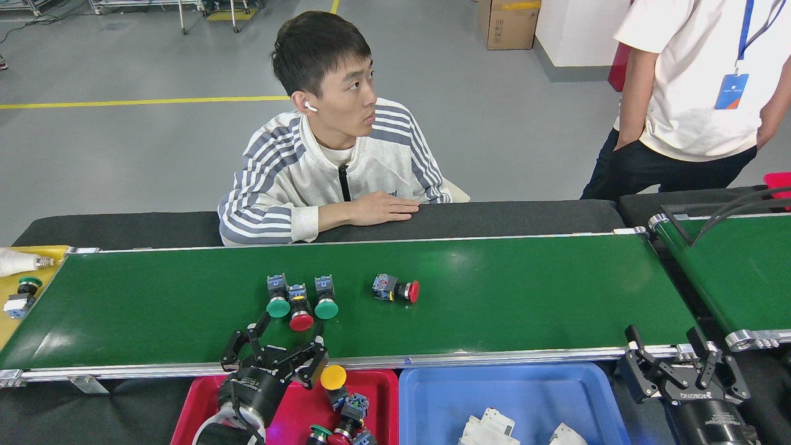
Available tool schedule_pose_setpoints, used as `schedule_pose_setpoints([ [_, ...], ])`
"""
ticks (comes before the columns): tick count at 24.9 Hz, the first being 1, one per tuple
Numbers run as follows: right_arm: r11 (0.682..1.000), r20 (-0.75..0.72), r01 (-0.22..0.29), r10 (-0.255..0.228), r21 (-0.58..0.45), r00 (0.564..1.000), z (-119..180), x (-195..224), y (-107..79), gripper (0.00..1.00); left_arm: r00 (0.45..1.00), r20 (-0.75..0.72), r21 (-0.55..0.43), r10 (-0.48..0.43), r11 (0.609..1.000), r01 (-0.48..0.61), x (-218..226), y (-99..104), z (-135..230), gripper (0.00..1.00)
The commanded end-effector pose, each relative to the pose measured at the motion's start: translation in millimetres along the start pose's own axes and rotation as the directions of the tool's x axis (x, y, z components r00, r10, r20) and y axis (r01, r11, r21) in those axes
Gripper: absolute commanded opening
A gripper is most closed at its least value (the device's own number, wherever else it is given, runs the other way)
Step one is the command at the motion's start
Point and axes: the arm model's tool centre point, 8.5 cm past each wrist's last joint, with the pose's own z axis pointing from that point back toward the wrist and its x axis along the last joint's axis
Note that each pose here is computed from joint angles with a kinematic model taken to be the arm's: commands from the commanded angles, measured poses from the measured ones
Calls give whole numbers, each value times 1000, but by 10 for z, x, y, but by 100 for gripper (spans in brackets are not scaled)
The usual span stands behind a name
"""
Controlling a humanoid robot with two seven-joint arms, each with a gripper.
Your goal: Pick switch part from conveyor to tray
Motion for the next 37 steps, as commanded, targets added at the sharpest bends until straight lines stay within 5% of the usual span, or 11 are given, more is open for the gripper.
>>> schedule_pose_setpoints([
  [1,1000,10,-9,9,-16,1000,-22,-5,-65,100,999,-33,7,-3,1000,3,-138,67,-75,99],
  [12,1000,54,-10,11,-15,998,-22,45,-63,100,983,-183,-41,13,999,-20,-546,53,-368,96],
  [19,1000,54,-11,11,-8,998,-17,44,-53,100,966,-256,-67,13,997,-31,-706,-3,-452,28],
  [24,1000,54,-9,9,-3,999,-16,48,-47,100,982,-186,-53,25,998,-35,-597,-19,-369,16],
  [30,1000,51,-8,8,-1,999,-11,49,-39,100,998,58,53,-4,999,1,-262,143,156,16],
  [35,1000,51,-9,9,-1,999,-11,49,-39,100,956,292,86,-37,996,12,-27,139,711,20],
  [36,1000,51,-8,8,-1,999,-11,49,-39,100,939,341,78,-38,997,12,44,96,844,31],
  [37,1000,51,-9,9,-1,999,-11,49,-39,100,925,379,60,-30,998,8,132,28,996,57],
])
